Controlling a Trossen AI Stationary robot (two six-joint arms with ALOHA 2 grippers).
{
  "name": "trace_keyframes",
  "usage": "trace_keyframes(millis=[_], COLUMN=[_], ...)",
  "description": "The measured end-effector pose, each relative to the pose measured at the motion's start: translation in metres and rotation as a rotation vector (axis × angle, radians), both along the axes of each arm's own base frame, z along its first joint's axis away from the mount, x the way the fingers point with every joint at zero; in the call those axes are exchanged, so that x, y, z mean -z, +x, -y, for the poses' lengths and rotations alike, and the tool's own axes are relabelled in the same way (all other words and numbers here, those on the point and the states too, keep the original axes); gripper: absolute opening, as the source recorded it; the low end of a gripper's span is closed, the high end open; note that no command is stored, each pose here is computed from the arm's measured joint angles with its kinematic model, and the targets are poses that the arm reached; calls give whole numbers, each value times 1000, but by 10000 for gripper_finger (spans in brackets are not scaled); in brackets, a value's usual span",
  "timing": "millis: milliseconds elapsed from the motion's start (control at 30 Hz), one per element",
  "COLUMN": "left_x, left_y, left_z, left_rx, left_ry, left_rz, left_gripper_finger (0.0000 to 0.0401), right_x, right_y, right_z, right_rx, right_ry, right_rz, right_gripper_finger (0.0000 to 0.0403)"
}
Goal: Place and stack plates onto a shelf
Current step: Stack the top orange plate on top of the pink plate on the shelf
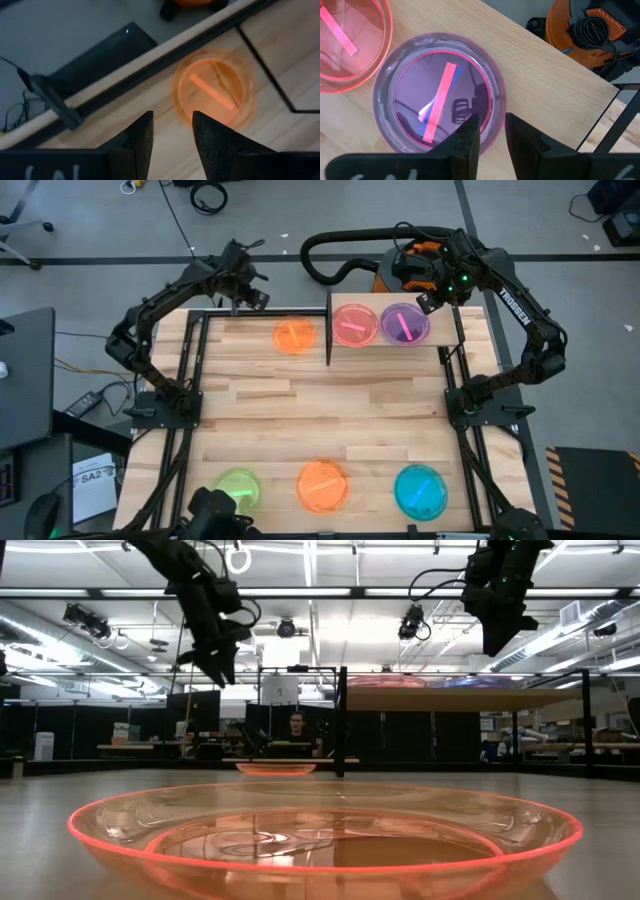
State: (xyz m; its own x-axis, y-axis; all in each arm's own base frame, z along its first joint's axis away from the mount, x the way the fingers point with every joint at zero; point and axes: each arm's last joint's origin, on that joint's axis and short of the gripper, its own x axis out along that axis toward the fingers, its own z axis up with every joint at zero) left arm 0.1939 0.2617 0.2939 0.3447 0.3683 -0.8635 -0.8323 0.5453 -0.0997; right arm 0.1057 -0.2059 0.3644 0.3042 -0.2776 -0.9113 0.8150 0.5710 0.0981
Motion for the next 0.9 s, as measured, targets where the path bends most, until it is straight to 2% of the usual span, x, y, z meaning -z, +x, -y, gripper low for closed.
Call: trace_keyframes(millis=[233, 467, 900], left_x=[41, 78, 115], left_y=[-4, -3, -7], left_z=[4, 9, 19], left_rx=[12, -38, -136], left_ry=[-75, -117, -132], left_rz=[19, 144, 222], left_gripper_finger=[144, 144, 144], right_x=[-1, -2, -2], right_y=[1, 2, 2], right_z=[1, 5, 5], right_rx=[0, 0, 0], right_ry=[-17, -56, -54], right_rz=[8, 27, 27], right_gripper_finger=[98, 98, 98])
